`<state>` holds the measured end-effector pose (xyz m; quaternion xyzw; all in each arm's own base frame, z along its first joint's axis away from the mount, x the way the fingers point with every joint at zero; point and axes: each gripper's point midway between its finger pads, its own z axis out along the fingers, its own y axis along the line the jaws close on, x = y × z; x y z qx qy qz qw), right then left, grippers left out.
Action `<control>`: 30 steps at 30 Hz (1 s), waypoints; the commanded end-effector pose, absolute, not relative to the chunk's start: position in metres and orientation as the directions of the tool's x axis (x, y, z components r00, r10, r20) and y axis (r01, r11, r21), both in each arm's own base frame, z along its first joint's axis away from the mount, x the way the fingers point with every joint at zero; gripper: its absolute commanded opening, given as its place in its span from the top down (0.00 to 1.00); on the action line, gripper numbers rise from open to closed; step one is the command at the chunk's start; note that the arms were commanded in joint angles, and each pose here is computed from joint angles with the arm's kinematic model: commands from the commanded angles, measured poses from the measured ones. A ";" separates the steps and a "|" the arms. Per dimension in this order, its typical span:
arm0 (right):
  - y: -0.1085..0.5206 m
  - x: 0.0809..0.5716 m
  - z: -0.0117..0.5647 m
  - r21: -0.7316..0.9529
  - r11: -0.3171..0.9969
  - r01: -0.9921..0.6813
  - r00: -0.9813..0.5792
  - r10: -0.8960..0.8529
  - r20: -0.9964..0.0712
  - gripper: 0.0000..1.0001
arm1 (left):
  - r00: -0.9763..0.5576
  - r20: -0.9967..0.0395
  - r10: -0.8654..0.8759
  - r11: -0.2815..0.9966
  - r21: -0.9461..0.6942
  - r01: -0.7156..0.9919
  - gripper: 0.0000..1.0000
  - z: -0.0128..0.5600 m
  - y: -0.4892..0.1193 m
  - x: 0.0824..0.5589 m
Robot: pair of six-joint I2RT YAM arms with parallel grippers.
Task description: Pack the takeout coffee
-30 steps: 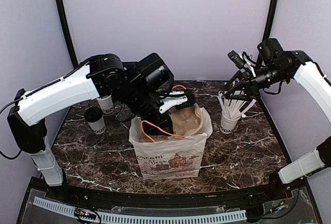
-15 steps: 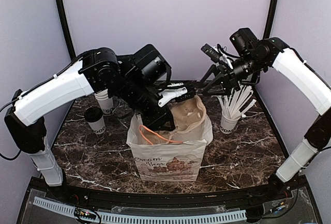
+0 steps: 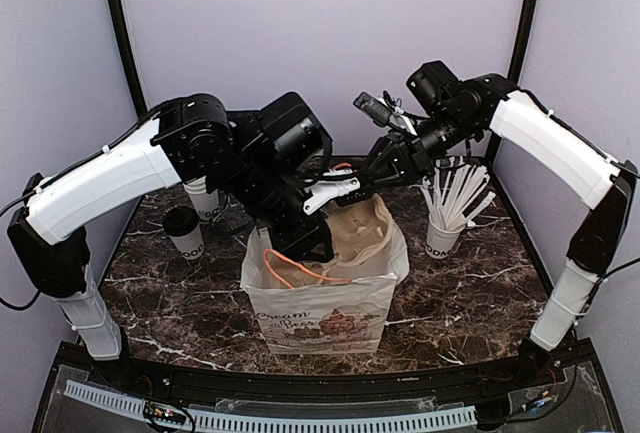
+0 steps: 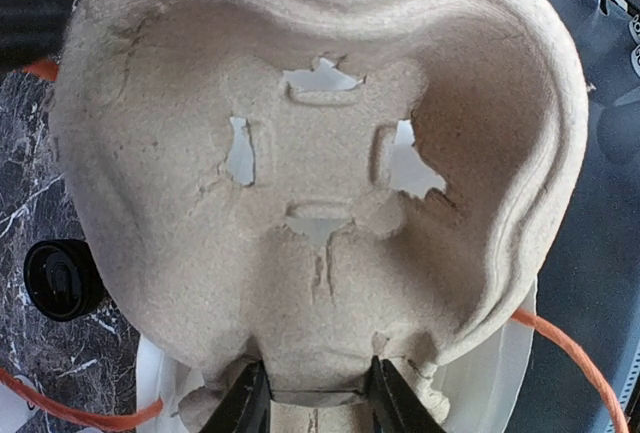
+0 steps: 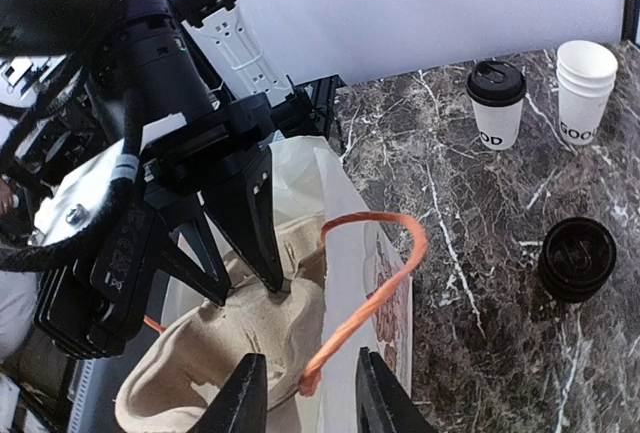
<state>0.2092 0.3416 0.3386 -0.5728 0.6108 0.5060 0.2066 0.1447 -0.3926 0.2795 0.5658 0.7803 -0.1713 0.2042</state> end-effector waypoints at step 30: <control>0.355 0.226 0.348 0.331 -0.098 -0.939 -0.244 -0.489 -0.838 1.00 | -0.357 -0.323 0.876 0.407 0.101 0.908 0.68 0.222 -0.370 0.158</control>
